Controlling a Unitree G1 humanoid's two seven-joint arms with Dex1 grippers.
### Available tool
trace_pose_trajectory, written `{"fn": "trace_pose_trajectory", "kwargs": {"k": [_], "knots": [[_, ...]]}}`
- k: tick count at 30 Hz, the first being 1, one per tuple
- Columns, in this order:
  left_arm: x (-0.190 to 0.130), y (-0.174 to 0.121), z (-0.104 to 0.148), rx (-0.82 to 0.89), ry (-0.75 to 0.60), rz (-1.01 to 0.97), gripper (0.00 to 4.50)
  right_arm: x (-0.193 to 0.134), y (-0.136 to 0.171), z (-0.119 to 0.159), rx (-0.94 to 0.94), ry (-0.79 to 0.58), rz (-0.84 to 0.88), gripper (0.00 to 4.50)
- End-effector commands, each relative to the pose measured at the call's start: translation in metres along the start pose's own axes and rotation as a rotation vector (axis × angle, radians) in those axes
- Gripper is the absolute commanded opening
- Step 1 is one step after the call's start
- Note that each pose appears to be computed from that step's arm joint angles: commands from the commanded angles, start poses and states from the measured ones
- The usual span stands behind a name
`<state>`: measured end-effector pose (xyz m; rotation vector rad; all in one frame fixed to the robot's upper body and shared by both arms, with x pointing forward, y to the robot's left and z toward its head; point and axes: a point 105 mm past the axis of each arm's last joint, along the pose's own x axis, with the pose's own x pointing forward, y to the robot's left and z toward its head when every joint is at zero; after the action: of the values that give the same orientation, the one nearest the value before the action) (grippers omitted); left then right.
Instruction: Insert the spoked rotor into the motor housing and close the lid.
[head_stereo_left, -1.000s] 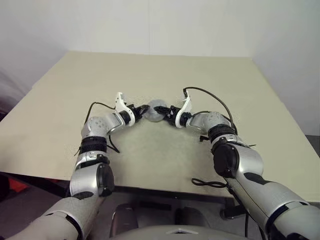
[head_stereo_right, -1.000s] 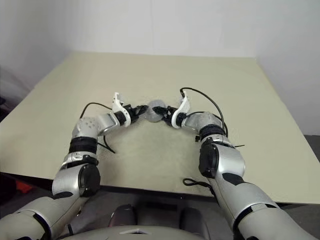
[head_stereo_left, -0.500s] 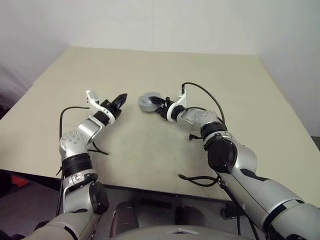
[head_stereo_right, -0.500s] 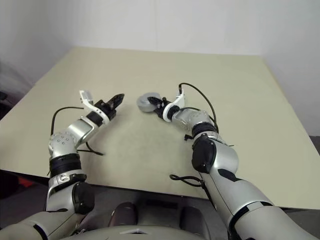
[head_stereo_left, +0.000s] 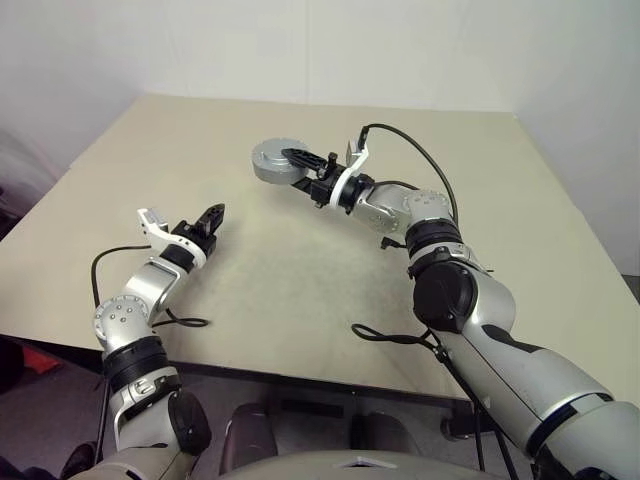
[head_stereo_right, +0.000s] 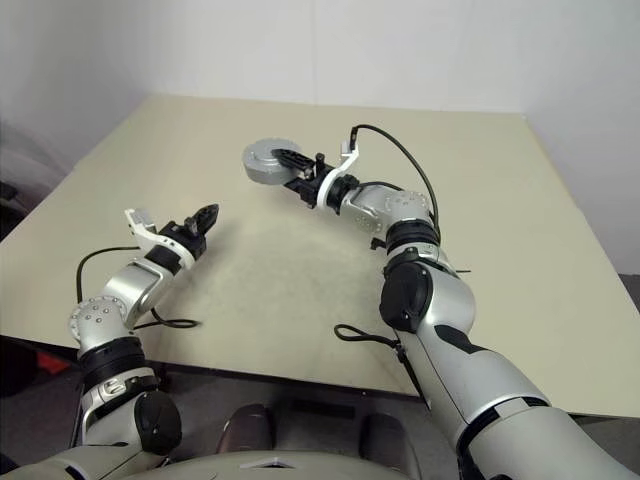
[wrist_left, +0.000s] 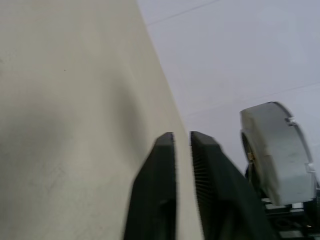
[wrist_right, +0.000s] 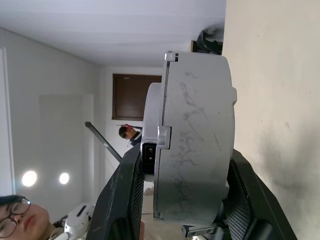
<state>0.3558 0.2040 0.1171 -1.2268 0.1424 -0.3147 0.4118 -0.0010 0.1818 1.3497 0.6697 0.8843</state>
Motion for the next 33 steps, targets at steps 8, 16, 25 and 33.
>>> {"fn": "trace_pose_trajectory", "kwargs": {"k": [8, 16, 25, 33], "knots": [[-0.002, -0.040, -0.001, 0.013, 0.032, -0.188, 3.73, -0.001, 0.024, -0.009, -0.051, 0.084, 0.086, 2.08], [-0.004, -0.070, -0.017, -0.243, 0.145, -0.380, 4.45, -0.006, 0.018, -0.022, -0.082, 0.148, 0.082, 2.08], [0.033, -0.069, -0.025, -0.313, 0.221, -0.353, 4.45, -0.010, 0.027, -0.033, -0.113, 0.196, 0.133, 2.08], [0.050, -0.071, -0.030, -0.288, 0.269, -0.343, 4.45, -0.012, 0.028, -0.030, -0.141, 0.176, 0.130, 2.08]]}}
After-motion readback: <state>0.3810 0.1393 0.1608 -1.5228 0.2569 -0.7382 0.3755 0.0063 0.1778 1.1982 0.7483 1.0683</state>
